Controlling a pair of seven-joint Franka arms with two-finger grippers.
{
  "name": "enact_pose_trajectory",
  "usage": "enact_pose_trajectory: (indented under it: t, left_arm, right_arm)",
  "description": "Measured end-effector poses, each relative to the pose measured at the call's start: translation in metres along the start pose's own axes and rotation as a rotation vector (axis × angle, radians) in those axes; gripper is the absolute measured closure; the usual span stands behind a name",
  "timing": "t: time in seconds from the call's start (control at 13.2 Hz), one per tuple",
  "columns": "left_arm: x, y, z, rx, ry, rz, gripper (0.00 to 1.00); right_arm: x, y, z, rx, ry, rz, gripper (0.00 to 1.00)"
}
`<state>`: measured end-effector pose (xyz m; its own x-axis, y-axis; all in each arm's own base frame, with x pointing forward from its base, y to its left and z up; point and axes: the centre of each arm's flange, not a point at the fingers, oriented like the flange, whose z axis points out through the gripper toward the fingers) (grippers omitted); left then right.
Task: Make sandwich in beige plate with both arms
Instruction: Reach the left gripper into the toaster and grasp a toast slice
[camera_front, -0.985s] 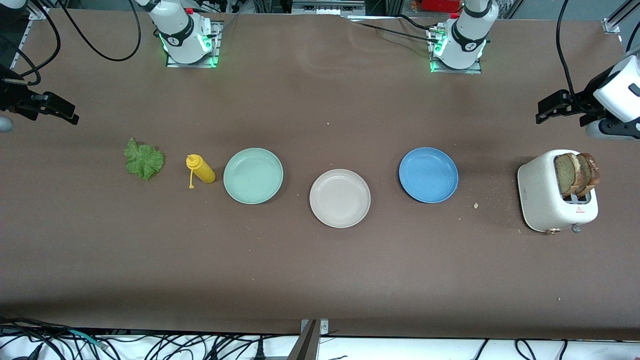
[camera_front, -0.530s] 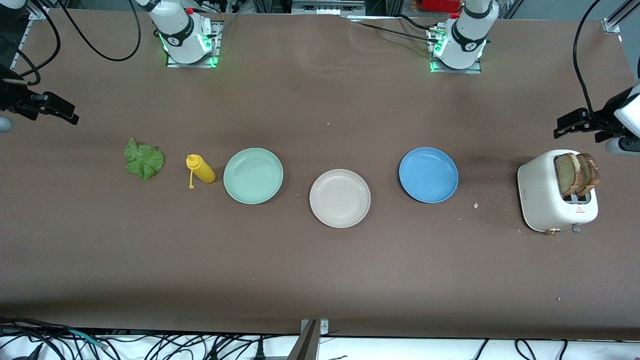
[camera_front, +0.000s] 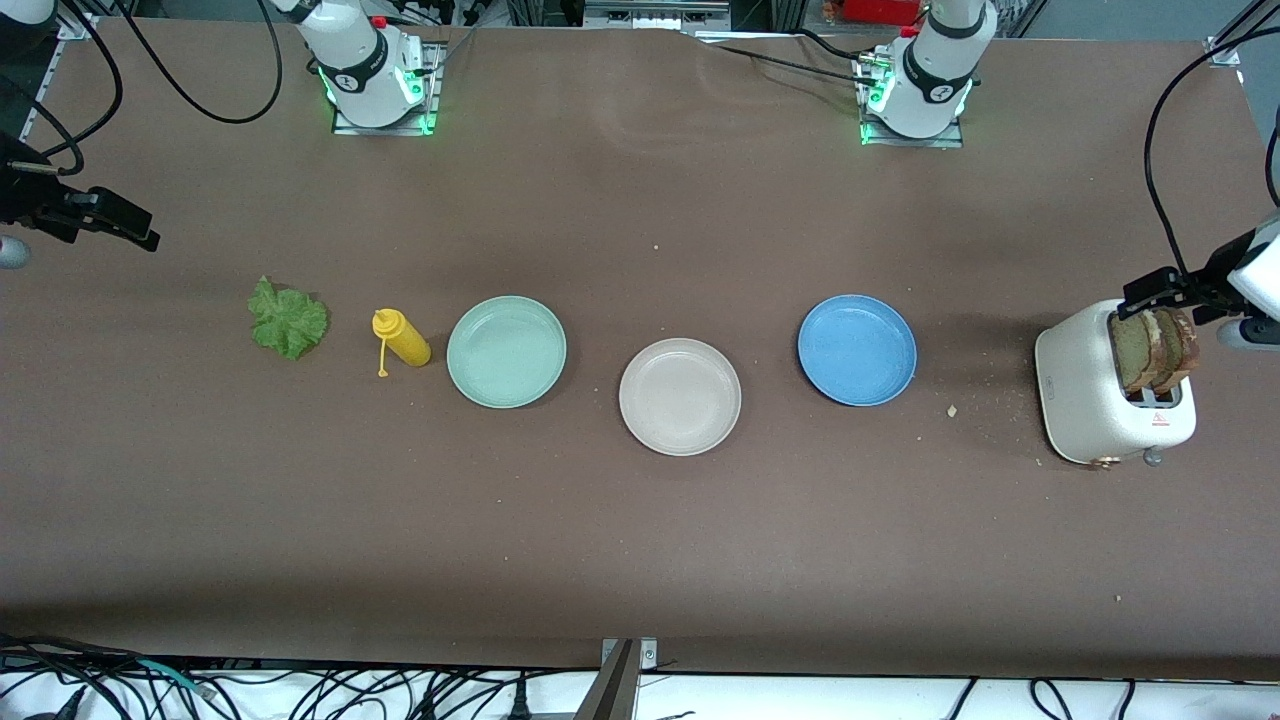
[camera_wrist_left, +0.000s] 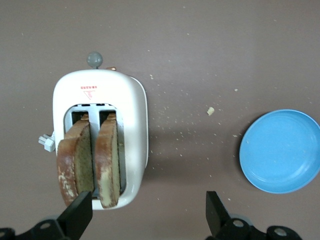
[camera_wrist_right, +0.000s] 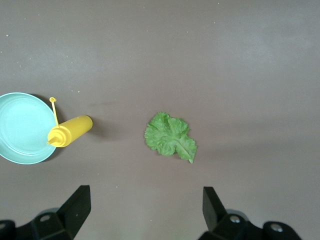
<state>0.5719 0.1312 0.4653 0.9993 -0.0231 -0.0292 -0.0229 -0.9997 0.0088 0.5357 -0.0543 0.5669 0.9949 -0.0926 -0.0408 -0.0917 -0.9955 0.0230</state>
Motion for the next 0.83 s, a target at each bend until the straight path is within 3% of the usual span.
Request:
enact_pose_trajectory:
  t: [0.3, 0.83]
  left_arm:
    - [0.008, -0.032, 0.038, 0.000, -0.004, 0.005, 0.00]
    - [0.003, -0.030, 0.075, -0.004, -0.017, 0.009, 0.00]
  right_arm:
    - [0.001, 0.000, 0.002, 0.000, -0.004, 0.000, 0.00]
    - [0.001, 0.001, 0.003, 0.000, -0.006, 0.001, 0.00]
